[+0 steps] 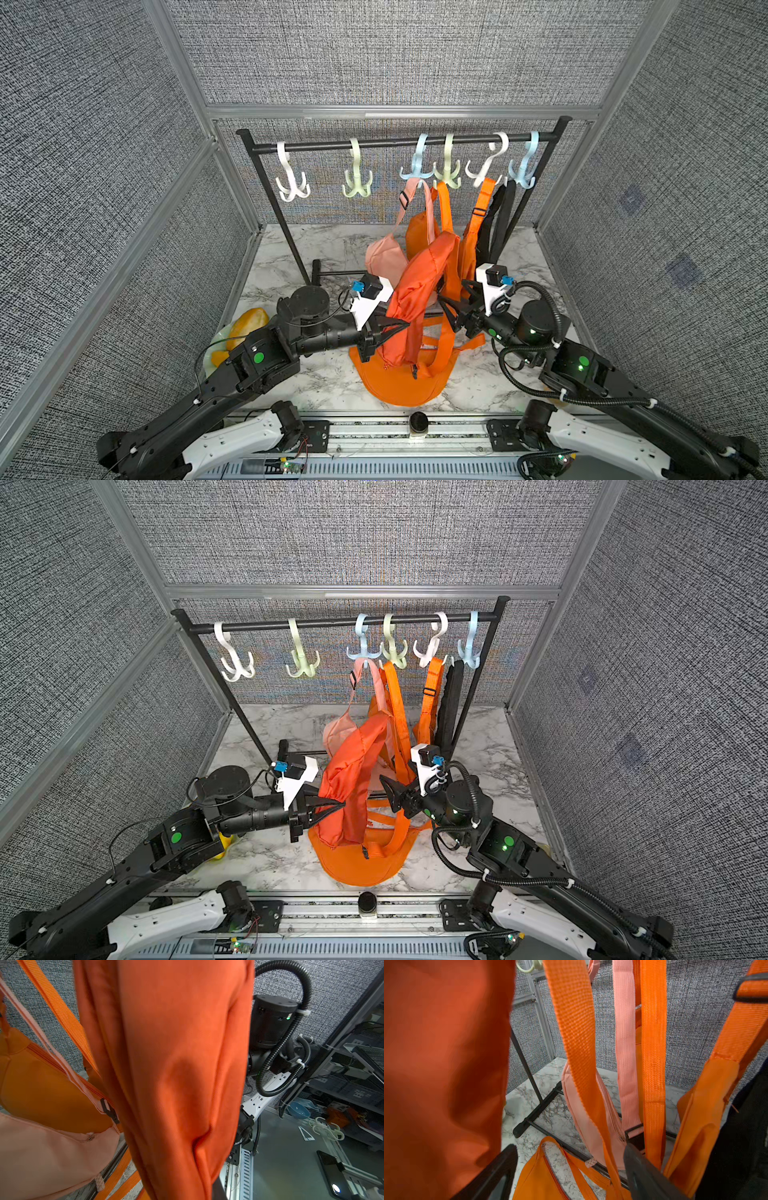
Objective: Hang the bag on a hook
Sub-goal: Pick up the bag from the bag, then hang the bag on the hook.
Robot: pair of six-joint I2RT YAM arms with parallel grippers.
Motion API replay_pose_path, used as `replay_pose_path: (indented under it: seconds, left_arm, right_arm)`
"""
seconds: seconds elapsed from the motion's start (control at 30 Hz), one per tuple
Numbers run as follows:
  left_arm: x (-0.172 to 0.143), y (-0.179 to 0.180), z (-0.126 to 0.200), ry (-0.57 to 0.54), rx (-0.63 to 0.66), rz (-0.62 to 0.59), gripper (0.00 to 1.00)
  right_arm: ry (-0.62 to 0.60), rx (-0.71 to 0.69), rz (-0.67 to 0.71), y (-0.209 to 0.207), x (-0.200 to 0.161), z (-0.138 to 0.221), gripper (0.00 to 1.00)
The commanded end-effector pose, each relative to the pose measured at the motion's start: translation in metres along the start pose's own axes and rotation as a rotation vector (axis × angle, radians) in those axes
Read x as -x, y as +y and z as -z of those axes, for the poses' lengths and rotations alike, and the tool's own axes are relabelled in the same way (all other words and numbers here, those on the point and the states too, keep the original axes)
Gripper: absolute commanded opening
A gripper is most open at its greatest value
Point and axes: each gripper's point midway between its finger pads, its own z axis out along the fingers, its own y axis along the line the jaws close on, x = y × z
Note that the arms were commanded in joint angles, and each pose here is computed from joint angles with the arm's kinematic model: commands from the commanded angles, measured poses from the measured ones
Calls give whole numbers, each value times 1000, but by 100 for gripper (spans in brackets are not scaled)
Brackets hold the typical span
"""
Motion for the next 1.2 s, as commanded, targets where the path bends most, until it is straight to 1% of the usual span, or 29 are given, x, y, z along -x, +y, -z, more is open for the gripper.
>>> replay_pose_path:
  seconds: [0.0, 0.23, 0.4, 0.57, 0.6, 0.63, 0.67, 0.7, 0.73, 0.77, 0.8, 0.83, 0.87, 0.97, 1.07, 1.17]
  left_arm:
    - [8, -7, 1, -24, -35, -30, 6]
    - [9, -9, 2, -37, -44, -26, 6]
    - [11, -10, 6, -51, -44, -30, 6]
    - [11, -11, 8, -59, -41, -27, 6]
    - [10, -10, 9, -60, -39, -24, 6]
    - [10, -10, 10, -62, -37, -24, 6]
    - [10, -9, 11, -64, -29, -24, 6]
    - [9, -7, 12, -68, -16, -25, 6]
    - [9, -5, 13, -72, 0, -25, 6]
    - [9, -2, 15, -77, 19, -23, 6]
    - [8, 2, 16, -83, 45, -23, 6]
    - [7, 5, 18, -89, 66, -21, 6]
    - [6, 9, 20, -97, 93, -21, 6]
    - [5, 34, 36, -159, 250, 25, 6]
    - [-1, 52, 57, -242, 372, 53, 6]
    - [-14, 64, 73, -285, 454, 98, 6]
  right_arm:
    - [11, -66, -7, -14, -7, 1, 83]
    - [62, -116, -24, -30, -41, -4, 82]
    - [116, -89, -50, -31, -66, -19, 80]
    - [146, -63, -58, -31, -76, -32, 76]
    - [154, -49, -61, -30, -78, -34, 73]
    - [161, -39, -65, -30, -79, -36, 67]
    - [172, -26, -67, -29, -80, -38, 55]
    - [181, -16, -69, -28, -80, -39, 38]
    - [189, -13, -70, -27, -81, -40, 23]
    - [198, -12, -68, -27, -80, -41, 11]
    - [206, -10, -67, -26, -80, -41, 3]
    - [207, -6, -66, -25, -79, -41, 0]
    - [206, -4, -67, -24, -77, -41, 0]
    - [191, -11, -63, -24, -65, -42, 0]
    - [175, -14, -40, -20, -43, -48, 0]
    - [164, 20, -14, -7, -11, -62, 0]
